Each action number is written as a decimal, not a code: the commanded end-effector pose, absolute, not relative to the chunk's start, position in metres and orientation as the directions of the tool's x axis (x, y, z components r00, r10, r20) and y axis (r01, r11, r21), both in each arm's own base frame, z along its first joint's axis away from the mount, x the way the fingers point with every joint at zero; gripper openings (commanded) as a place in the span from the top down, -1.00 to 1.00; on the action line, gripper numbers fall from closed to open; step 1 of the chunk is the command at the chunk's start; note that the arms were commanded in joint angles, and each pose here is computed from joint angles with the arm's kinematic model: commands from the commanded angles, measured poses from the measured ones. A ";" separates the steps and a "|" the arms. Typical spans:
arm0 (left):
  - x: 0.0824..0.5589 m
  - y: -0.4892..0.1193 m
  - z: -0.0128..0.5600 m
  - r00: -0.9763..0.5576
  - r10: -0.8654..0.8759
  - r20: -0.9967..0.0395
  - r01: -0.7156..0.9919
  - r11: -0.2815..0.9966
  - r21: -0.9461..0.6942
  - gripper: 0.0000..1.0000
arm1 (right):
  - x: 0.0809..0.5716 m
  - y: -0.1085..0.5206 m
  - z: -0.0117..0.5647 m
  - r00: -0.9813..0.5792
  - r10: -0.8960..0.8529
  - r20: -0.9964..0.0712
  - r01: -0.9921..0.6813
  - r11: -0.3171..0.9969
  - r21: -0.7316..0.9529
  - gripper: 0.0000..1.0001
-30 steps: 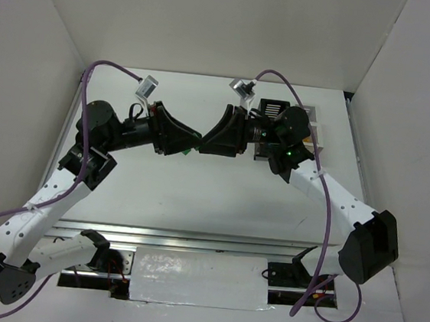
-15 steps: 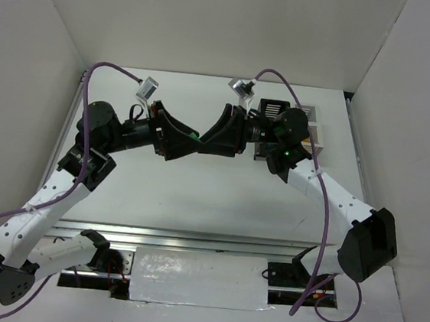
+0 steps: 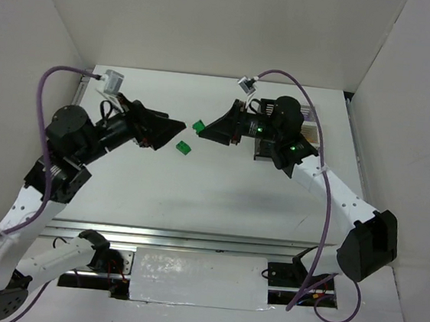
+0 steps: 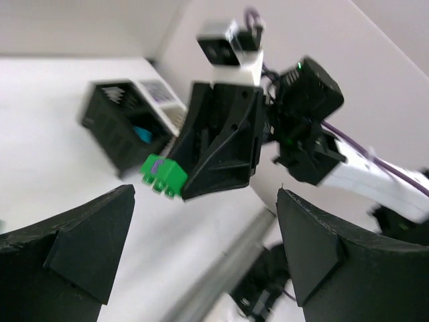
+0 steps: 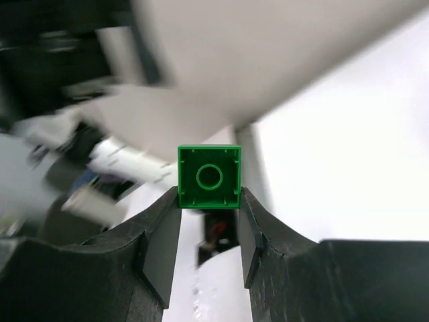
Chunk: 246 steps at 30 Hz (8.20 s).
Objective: Sort the legos into containers by color
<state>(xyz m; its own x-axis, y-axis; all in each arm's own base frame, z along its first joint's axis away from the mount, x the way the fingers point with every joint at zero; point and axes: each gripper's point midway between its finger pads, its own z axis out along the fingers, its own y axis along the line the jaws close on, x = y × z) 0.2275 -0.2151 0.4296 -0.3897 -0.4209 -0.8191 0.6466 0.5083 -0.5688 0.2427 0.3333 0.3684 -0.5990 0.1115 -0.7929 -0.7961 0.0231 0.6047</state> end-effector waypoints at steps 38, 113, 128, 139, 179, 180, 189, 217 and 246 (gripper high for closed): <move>0.264 -0.087 0.261 -0.438 -0.148 -0.887 0.021 0.984 -0.175 -0.99 | 0.520 0.068 0.222 -0.505 0.146 -0.851 0.175 0.982 0.065 1.00; 0.265 -0.080 0.258 -0.440 -0.150 -0.886 -0.016 0.987 -0.159 -0.99 | 0.492 0.164 0.256 -0.532 -0.021 -0.846 -0.224 0.967 0.117 -0.50; 0.248 -0.028 0.280 -0.286 -0.274 -0.918 -0.263 0.944 -0.200 -0.99 | 0.413 0.381 0.152 -0.562 -0.411 -0.717 -0.671 0.734 0.105 -0.89; 0.256 -0.038 0.272 -0.347 -0.222 -0.911 -0.217 0.964 -0.152 -0.99 | 0.430 0.404 0.086 -0.536 -0.568 -0.625 -0.728 0.686 0.002 -0.86; 0.256 -0.046 0.273 -0.359 -0.200 -0.912 -0.163 0.975 -0.149 -0.99 | 0.411 0.414 0.030 -0.604 -0.611 -0.512 -0.717 0.697 0.016 -0.10; 0.256 -0.046 0.274 -0.357 -0.199 -0.913 -0.162 0.975 -0.150 -0.99 | 0.410 0.415 0.031 -0.604 -0.610 -0.513 -0.719 0.695 0.020 -0.06; 0.255 -0.045 0.274 -0.353 -0.198 -0.914 -0.159 0.976 -0.150 -0.99 | 0.410 0.417 0.031 -0.610 -0.594 -0.524 -0.712 0.701 0.033 0.62; 0.254 -0.053 0.276 -0.356 -0.200 -0.913 -0.116 0.979 -0.169 -0.99 | 0.526 0.117 0.268 -0.458 -0.037 -0.888 0.173 0.976 -0.130 1.00; 0.257 -0.055 0.271 -0.376 -0.191 -0.907 -0.115 0.981 -0.159 -0.99 | 0.537 0.093 0.219 -0.542 0.012 -0.840 0.199 0.973 -0.115 -0.09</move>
